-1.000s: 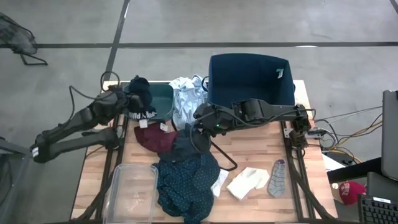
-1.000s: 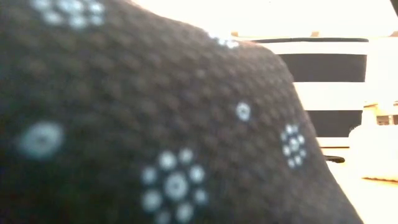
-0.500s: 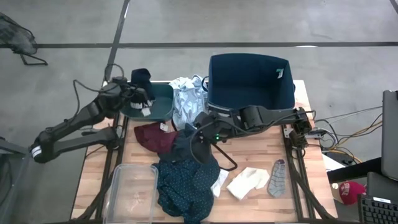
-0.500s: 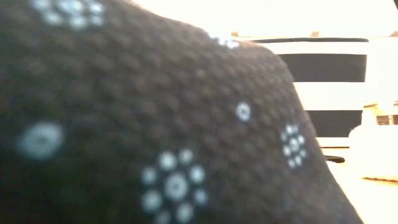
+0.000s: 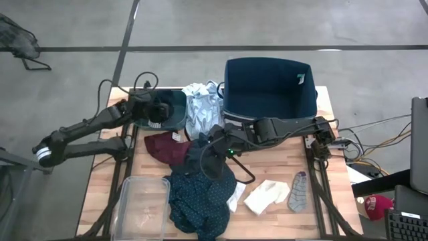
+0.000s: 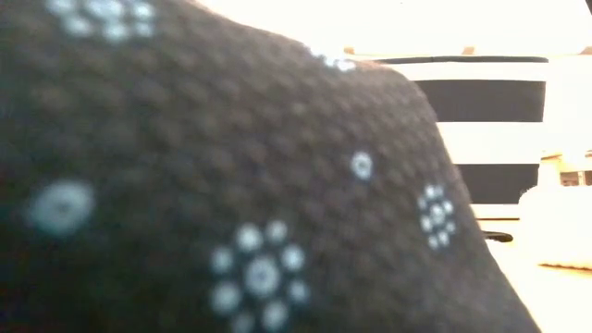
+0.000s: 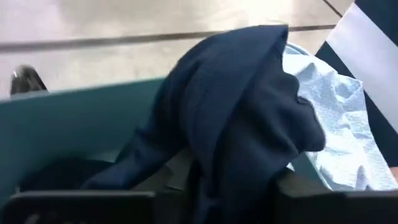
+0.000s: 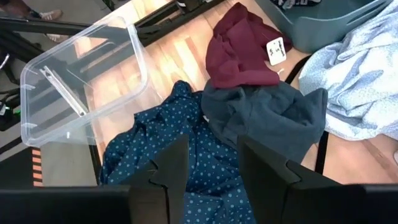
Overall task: Pick & Place Cloths
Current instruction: Put the dark blue boxers into the green bin, then put the red underwear into the green bin
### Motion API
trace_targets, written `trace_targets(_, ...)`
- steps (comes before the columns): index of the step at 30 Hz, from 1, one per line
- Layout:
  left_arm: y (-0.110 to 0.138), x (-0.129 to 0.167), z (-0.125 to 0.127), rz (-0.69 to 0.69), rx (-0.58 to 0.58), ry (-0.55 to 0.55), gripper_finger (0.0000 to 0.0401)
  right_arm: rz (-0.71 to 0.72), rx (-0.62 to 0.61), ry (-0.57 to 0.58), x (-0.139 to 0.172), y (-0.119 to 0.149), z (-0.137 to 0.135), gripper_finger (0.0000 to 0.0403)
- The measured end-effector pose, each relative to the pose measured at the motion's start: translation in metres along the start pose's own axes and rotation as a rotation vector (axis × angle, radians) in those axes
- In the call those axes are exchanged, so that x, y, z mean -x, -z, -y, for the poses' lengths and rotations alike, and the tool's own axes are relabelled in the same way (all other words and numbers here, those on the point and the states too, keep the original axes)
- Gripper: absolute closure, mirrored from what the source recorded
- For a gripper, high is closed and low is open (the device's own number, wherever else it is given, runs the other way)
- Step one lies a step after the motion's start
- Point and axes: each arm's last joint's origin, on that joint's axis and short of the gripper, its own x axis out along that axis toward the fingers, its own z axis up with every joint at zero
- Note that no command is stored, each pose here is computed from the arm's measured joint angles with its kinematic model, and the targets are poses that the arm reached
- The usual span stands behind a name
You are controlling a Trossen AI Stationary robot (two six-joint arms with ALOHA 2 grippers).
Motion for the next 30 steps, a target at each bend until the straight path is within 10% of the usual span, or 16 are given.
trace_targets(15, -0.054, 0.048, 0.009, 0.132, -0.010, -0.067, 0.0179, 0.022, -0.002, -0.016, -0.002, -0.002, -0.001, 0.0299)
trace_targets(24, -0.055, 0.069, 0.031, -0.168, -0.046, 0.584, 0.0179, 0.022, 0.019, -0.013, -0.003, -0.002, -0.001, 0.0310)
trace_targets(30, -0.042, 0.080, 0.048, -0.295, -0.060, 0.746, 0.0179, -0.016, 0.021, 0.029, -0.004, -0.001, 0.007, 0.0294)
